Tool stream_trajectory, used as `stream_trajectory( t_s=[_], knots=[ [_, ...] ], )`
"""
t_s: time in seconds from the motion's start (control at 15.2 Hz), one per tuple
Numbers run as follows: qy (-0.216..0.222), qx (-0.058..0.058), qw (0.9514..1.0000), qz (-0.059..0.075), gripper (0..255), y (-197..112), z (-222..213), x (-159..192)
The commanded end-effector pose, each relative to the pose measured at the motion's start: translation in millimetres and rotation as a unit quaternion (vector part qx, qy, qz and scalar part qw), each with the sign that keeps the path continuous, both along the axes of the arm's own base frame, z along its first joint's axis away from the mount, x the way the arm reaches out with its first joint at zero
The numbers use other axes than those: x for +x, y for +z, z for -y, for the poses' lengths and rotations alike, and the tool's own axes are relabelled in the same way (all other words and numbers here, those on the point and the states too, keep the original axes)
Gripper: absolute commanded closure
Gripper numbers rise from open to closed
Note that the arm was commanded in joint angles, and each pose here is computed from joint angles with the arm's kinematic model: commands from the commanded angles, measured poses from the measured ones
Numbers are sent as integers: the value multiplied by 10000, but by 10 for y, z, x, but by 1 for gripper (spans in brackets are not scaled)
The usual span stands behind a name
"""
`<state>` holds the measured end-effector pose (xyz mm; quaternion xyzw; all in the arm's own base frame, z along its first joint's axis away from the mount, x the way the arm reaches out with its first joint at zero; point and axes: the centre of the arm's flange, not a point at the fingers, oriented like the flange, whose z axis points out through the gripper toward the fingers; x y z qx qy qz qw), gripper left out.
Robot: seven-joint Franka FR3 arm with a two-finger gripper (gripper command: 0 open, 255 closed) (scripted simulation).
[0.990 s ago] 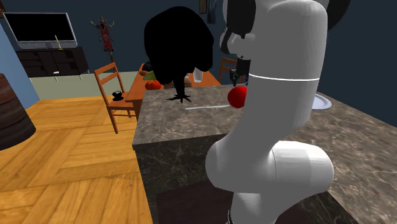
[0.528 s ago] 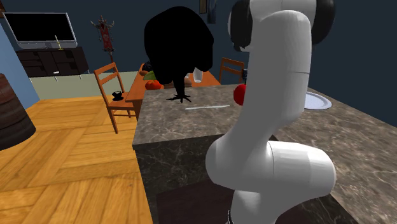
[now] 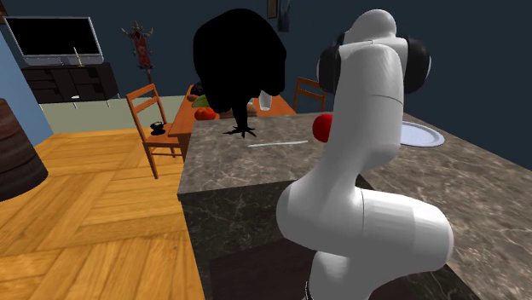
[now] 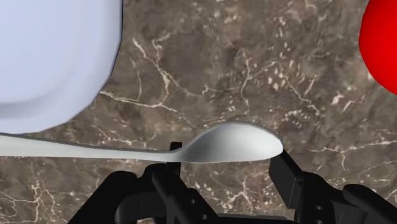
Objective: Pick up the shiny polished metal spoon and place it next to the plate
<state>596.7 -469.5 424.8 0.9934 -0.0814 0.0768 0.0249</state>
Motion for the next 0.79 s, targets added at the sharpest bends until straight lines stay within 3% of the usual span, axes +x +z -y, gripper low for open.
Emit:
stream_trajectory(
  t_s=[0.0,0.73],
  knots=[
    [8,5,10000,-6,255,-29,251,55],
    [8,5,10000,-6,255,-557,335,79]
  ],
)
